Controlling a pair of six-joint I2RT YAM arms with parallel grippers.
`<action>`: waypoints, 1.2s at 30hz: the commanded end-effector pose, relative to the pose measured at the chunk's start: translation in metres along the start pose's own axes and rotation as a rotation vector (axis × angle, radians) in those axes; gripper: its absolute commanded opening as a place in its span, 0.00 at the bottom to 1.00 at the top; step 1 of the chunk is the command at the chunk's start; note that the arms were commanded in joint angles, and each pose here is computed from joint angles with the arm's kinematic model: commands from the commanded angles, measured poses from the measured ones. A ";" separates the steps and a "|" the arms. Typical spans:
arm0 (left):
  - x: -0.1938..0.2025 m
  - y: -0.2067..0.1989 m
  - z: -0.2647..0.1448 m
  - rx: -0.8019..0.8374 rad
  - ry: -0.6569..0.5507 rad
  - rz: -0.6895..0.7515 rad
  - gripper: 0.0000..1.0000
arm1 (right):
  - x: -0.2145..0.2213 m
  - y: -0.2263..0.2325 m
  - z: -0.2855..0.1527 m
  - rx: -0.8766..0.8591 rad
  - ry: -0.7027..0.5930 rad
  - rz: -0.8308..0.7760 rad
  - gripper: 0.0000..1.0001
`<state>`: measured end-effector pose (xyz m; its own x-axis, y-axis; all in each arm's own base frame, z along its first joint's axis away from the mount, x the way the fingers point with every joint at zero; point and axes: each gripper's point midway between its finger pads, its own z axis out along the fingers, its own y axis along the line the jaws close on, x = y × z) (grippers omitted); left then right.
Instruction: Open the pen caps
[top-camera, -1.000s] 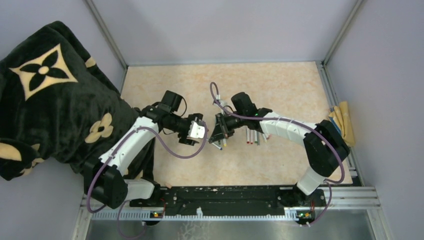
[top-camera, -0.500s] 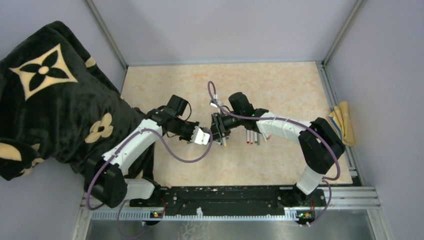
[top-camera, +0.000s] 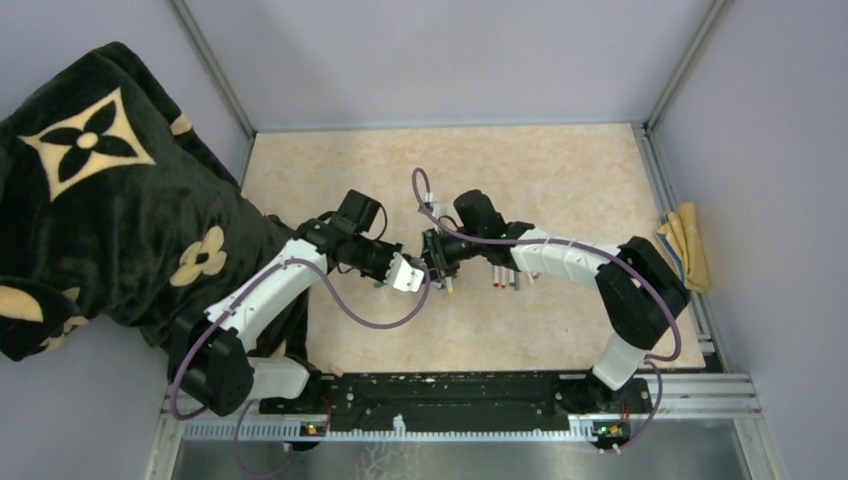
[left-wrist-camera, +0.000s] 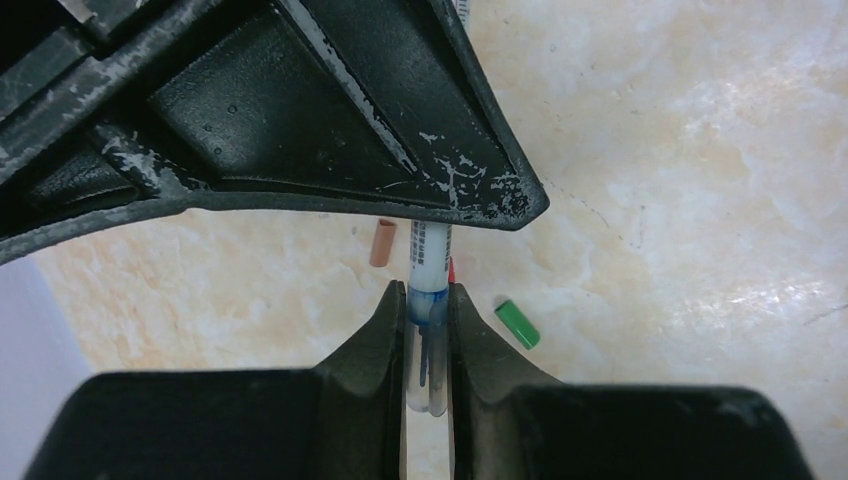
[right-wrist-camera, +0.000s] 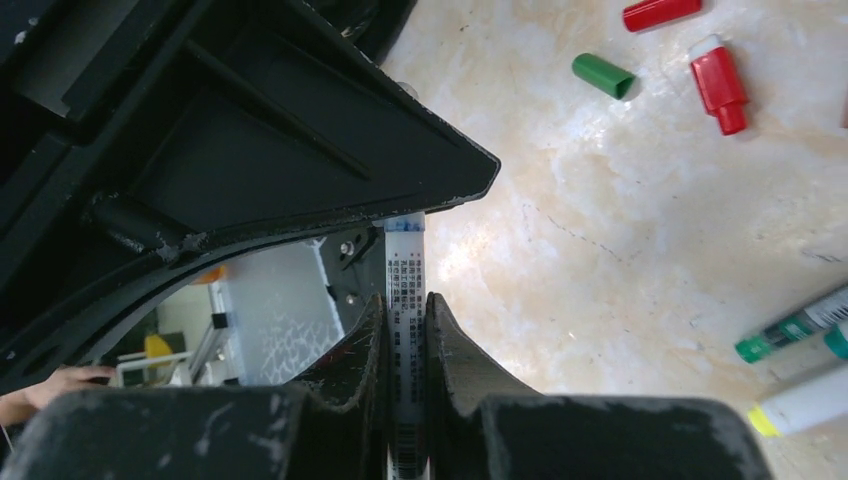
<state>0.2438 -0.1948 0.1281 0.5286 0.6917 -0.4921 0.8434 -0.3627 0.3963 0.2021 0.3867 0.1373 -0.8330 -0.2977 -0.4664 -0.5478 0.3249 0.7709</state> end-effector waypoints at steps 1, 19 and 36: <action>0.037 0.010 -0.007 -0.036 0.189 0.006 0.00 | 0.005 -0.004 -0.029 0.080 -0.046 -0.014 0.00; 0.123 0.030 -0.045 -0.114 0.354 -0.119 0.00 | 0.047 -0.019 -0.065 0.202 -0.051 -0.012 0.00; 0.174 0.006 -0.067 -0.103 0.531 -0.134 0.00 | 0.063 -0.011 -0.082 0.223 -0.029 -0.025 0.00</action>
<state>0.2816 -0.2227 0.1489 0.6772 0.4844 -0.5539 0.7314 -0.3611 0.5784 0.2351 0.3471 0.1586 -0.6983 -0.1229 -0.7051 -0.6633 0.4813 0.5730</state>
